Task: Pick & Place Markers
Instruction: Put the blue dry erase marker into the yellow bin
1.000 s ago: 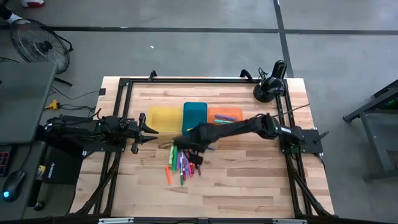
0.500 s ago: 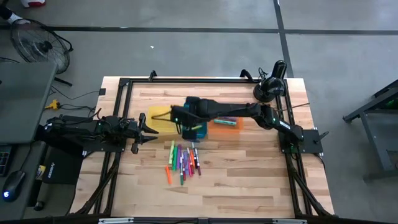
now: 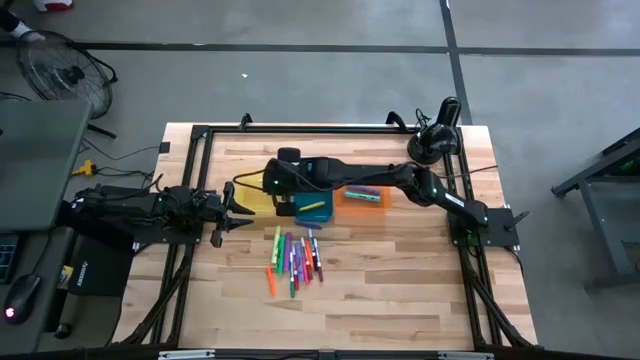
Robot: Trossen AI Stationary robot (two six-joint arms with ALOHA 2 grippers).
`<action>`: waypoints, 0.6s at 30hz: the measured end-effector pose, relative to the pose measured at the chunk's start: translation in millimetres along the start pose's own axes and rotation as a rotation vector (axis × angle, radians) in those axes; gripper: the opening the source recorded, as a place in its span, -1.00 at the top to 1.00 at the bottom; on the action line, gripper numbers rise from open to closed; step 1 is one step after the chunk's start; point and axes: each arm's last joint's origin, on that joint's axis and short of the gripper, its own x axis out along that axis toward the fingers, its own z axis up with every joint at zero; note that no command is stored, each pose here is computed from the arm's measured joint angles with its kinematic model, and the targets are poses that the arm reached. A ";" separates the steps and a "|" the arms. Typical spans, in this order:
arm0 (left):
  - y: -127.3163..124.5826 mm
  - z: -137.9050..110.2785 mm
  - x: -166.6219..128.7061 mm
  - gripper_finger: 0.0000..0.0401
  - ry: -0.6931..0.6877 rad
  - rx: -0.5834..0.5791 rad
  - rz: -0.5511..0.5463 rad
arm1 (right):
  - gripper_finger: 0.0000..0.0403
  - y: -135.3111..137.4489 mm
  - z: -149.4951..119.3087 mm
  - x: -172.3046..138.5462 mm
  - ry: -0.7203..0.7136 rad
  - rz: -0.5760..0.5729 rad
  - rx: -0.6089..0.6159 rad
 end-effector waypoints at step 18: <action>0.0 -0.1 0.0 0.48 0.000 0.000 -0.001 | 0.87 -4.7 -12.3 43.7 -0.060 0.181 0.070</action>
